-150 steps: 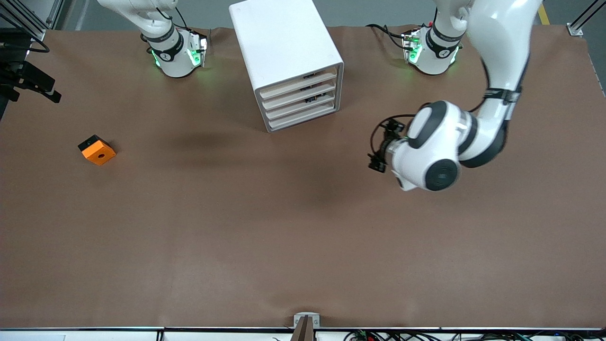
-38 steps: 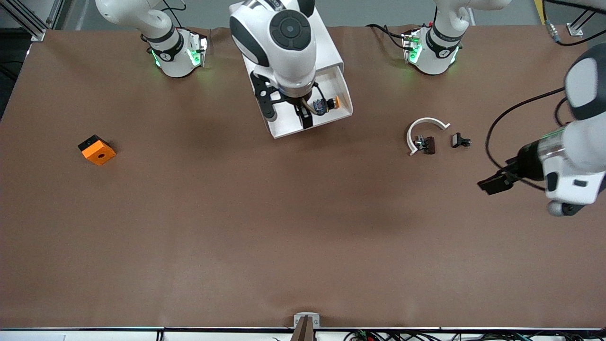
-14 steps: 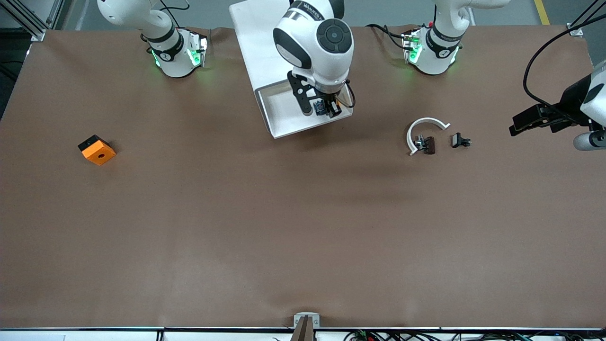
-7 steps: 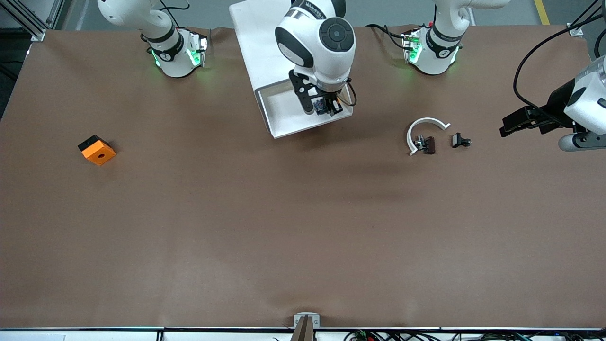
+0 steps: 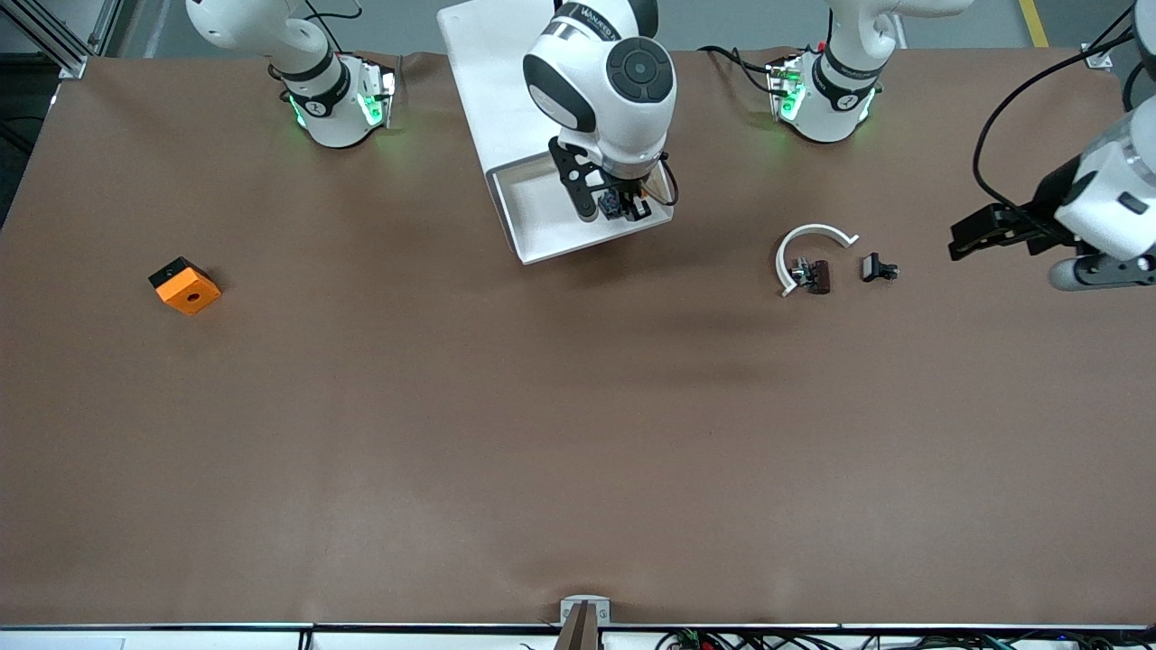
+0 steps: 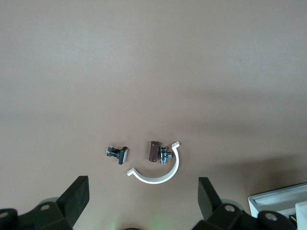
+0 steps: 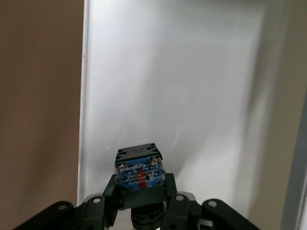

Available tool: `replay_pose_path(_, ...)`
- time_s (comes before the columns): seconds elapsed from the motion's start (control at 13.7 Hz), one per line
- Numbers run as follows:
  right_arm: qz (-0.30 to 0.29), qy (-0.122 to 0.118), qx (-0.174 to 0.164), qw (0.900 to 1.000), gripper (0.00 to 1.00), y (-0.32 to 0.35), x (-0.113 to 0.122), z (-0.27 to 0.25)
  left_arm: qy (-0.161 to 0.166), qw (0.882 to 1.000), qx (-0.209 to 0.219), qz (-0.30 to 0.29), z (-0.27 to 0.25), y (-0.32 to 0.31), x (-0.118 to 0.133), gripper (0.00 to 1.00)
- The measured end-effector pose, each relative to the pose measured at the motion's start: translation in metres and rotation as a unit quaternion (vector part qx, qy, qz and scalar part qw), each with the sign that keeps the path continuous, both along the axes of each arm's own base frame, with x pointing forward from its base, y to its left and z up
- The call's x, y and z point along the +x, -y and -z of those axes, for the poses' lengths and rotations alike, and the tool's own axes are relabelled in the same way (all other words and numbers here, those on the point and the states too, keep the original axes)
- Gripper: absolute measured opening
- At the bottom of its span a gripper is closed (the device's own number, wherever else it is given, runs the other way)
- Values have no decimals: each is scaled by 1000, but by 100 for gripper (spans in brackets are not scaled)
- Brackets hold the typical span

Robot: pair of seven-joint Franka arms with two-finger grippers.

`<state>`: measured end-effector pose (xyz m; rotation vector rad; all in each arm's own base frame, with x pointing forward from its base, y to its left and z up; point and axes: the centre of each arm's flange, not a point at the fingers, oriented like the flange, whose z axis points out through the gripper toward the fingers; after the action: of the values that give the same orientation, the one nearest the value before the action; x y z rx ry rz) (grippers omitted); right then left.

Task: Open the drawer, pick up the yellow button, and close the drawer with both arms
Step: 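Lift the button out of the drawer with the right gripper, then carry the button away with the right gripper while the left gripper pushes the drawer shut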

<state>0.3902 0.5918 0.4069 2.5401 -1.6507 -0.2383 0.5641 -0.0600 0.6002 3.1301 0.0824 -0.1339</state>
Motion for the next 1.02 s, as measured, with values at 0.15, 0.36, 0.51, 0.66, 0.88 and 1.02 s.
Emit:
replay_pose_path(0.15,-7,0,1,1000,41,0,0,0,-3,1000,1,5,3,8,0,100)
replay_pose_path(0.36,-17,4,8,1000,41,1,5,-5,-5,1000,1,9,14,16,6,100)
replay_pose_path(0.51,-17,12,20,1000,41,6,17,-17,-10,1000,3,-1,26,32,11,100)
replay_pose_path(0.66,-32,22,35,999,41,14,35,-32,-20,999,7,-23,39,52,13,100)
replay_pose_path(0.88,-87,28,52,994,41,39,60,-55,-36,997,15,-60,56,81,12,100)
replay_pose_path(1.02,-142,25,58,988,41,61,77,-66,-39,997,14,-58,72,102,15,100)
